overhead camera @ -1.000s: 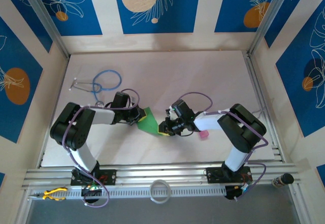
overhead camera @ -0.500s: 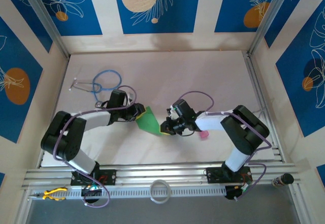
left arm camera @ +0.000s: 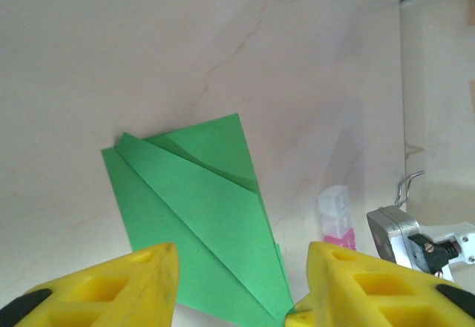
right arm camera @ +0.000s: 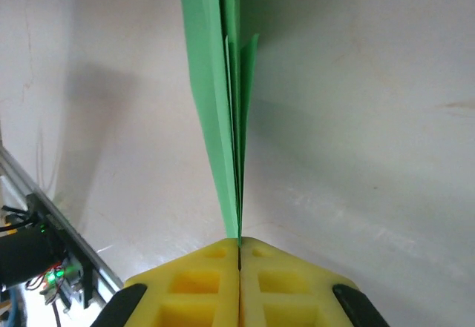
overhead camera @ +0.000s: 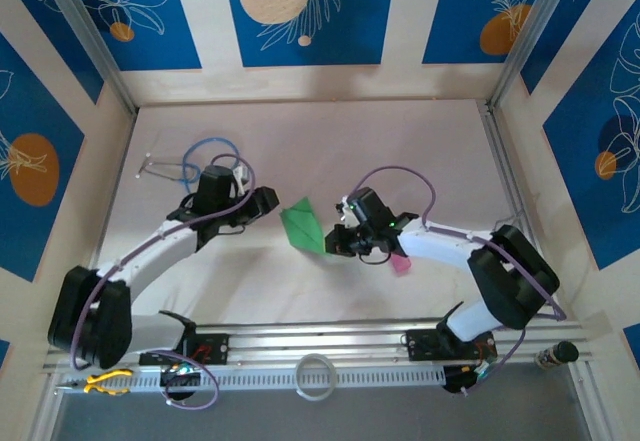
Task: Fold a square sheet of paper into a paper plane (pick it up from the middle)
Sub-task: Turn over the paper at the center of the table.
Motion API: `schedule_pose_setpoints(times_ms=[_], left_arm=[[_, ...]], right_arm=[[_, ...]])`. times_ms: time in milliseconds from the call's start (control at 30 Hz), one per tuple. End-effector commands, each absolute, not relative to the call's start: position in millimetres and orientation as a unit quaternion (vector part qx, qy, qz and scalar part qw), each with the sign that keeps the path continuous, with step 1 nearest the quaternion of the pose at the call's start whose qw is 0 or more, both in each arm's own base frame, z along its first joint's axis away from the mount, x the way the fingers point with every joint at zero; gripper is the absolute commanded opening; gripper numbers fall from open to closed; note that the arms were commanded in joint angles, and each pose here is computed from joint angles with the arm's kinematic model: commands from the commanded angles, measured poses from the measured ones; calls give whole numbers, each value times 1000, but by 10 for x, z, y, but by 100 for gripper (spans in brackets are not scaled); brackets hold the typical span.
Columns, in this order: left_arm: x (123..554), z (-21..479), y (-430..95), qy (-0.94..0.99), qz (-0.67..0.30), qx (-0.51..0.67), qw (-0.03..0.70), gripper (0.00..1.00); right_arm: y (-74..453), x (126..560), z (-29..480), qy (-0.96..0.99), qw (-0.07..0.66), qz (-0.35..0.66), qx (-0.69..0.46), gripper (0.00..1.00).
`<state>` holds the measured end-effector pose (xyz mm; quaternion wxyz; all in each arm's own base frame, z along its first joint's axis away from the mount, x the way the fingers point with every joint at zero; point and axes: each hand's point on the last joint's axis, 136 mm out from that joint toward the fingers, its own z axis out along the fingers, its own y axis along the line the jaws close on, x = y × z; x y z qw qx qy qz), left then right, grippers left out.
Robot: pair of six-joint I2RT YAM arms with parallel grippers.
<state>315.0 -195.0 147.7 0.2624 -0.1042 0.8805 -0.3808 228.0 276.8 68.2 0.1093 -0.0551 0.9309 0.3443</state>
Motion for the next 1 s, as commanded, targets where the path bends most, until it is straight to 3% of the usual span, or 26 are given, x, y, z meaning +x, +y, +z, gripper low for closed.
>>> schedule_pose_setpoints(times_ms=[0,200,633,967], left_arm=[[3151,1584,-1790,885,-346,-97,296,52],[3108,1705,-1637,877,-325,-93,341,62],[3054,1937,-1525,883,-267,-2,387,100],[2975,1923,-1245,882,-220,-20,417,100]], right_arm=[[2599,2361,796,940,147,298,-77,7],[2442,2436,937,942,193,258,-98,6],[2176,2572,1126,941,259,186,-114,6],[2067,2624,1236,938,283,140,-142,6]])
